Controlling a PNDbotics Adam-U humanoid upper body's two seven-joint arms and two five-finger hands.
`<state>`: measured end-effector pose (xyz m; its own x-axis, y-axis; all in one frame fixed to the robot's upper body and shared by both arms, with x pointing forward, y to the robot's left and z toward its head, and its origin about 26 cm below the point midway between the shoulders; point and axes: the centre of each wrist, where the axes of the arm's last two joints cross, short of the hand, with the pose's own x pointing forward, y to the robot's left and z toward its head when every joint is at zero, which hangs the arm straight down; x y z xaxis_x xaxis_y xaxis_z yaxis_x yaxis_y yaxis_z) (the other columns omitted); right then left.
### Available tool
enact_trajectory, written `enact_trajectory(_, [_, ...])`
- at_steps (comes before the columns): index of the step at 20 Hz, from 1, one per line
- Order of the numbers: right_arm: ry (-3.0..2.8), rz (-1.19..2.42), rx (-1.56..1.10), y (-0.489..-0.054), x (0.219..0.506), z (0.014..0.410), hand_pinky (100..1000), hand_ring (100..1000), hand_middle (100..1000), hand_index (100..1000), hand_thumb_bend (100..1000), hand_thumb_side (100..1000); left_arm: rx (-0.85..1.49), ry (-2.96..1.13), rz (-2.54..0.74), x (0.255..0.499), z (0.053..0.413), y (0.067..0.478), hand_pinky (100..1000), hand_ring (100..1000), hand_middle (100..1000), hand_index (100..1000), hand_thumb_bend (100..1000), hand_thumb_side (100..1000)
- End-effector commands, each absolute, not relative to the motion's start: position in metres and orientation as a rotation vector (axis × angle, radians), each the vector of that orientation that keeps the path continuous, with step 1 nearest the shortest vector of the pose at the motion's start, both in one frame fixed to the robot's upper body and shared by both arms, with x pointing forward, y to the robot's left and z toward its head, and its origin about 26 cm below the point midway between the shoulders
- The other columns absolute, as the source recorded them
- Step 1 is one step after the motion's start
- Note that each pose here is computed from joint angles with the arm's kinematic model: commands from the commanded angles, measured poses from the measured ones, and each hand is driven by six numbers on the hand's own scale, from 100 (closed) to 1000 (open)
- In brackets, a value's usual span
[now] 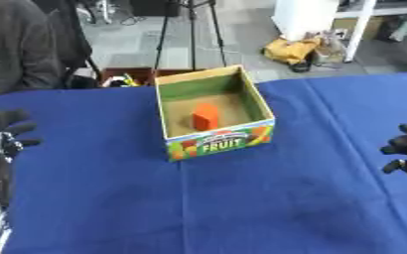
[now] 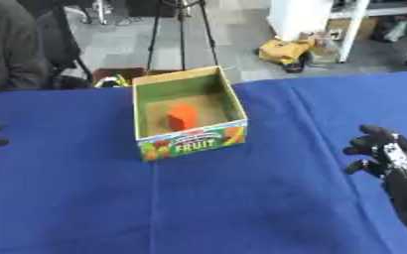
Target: Pick up objects on the table and place them in the box.
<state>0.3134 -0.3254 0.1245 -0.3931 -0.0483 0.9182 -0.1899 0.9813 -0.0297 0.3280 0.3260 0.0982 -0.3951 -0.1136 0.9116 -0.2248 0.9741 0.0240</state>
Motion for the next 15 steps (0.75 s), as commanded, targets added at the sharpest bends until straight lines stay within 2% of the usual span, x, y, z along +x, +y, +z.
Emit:
enact_trajectory(1, [-2.001,0.161,0.171,-0.3274,0.314,0.134,482,661,604,783,100,564,0.23,-1.994,0.134,0.3271,0.1026,0.3288,630,731,716,790,722,841])
enact_trajectory(15, [-2.0,0.154,0.174,-0.3269,0.3134,0.1327,481,658,603,784,100,567,0.207,-1.991,0.1,0.3265,0.0995,0.3245,621,713,692,780,718,840])
